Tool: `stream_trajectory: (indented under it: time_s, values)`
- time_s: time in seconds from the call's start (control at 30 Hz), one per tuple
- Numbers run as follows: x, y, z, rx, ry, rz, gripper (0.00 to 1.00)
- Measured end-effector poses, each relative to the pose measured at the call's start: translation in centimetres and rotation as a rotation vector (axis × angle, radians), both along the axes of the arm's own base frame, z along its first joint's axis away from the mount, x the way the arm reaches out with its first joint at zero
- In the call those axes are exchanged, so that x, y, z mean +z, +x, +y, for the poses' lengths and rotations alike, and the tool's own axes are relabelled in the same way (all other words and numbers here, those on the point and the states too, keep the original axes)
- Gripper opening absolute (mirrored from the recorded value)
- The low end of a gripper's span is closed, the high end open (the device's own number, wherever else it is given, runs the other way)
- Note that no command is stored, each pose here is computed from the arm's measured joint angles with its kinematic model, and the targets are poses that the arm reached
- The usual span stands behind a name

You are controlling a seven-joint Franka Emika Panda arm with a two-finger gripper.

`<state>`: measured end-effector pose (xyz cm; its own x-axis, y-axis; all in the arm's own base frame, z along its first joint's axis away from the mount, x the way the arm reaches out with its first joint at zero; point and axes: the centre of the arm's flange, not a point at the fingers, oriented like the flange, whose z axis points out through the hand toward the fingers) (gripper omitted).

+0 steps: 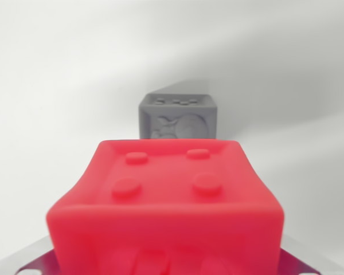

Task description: Destack cube

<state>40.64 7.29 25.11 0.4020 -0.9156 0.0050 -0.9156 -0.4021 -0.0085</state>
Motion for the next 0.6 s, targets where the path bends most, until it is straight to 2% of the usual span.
stream_trajectory:
  time_s: [0.2, 0.4, 0.6]
  values:
    - [-0.6, 0.6, 0.1, 0.040, 0.0010, 0.0114, 0.00]
    - [-0.6, 1.3, 0.1, 0.081, 0.0024, 0.0071, 0.00]
    - [-0.8, 2.0, 0.1, 0.128, 0.0029, 0.0082, 0.00]
